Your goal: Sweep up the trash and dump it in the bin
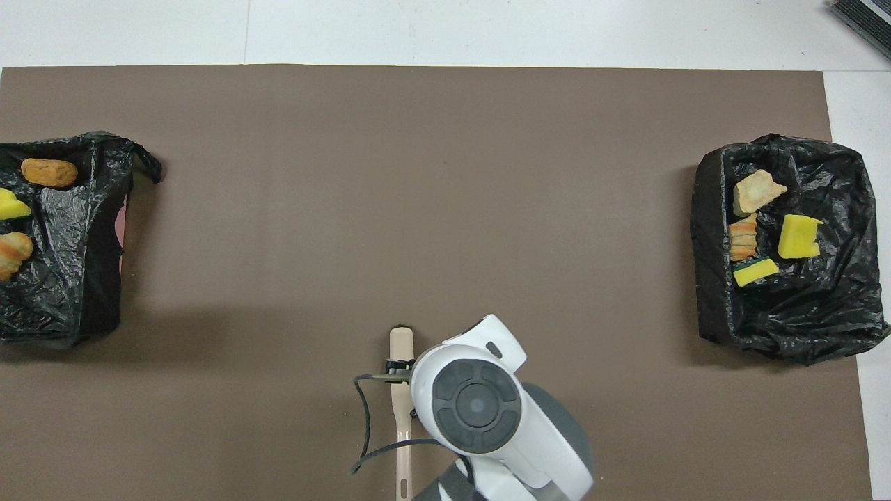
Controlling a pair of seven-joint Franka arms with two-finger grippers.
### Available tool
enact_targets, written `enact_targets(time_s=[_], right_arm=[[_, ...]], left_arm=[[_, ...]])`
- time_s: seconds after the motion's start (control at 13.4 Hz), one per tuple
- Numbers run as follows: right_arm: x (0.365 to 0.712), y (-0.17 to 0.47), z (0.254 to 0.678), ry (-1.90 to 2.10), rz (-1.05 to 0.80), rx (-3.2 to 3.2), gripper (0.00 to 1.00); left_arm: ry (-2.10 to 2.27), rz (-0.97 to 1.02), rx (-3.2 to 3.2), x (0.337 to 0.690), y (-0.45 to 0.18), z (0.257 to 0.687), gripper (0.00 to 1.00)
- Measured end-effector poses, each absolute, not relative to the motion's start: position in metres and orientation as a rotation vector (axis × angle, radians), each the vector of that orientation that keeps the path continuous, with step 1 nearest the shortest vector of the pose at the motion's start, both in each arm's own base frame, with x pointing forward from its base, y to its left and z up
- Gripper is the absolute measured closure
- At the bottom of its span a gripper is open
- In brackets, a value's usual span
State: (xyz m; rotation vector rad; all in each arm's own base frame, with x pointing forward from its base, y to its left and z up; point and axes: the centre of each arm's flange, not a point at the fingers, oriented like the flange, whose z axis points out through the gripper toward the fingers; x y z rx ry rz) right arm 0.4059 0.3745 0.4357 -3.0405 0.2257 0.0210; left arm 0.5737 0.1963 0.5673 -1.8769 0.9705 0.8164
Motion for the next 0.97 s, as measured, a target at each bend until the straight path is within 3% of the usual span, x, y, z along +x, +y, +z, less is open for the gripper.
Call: enact_targets(time_s=[0.45,0.97], right_arm=[[0.454,0.279,0.519,0.153,-0.035,-3.099,0.0],[0.509,0.176,0.62,0.291,-0.126,-3.109,0.0]], left_arm=[[0.909,0.712,-2.063,0.578,0.18,0.606,0.69],[0.547,0.301,-2.726,0.586,0.112,0.573,0.69]])
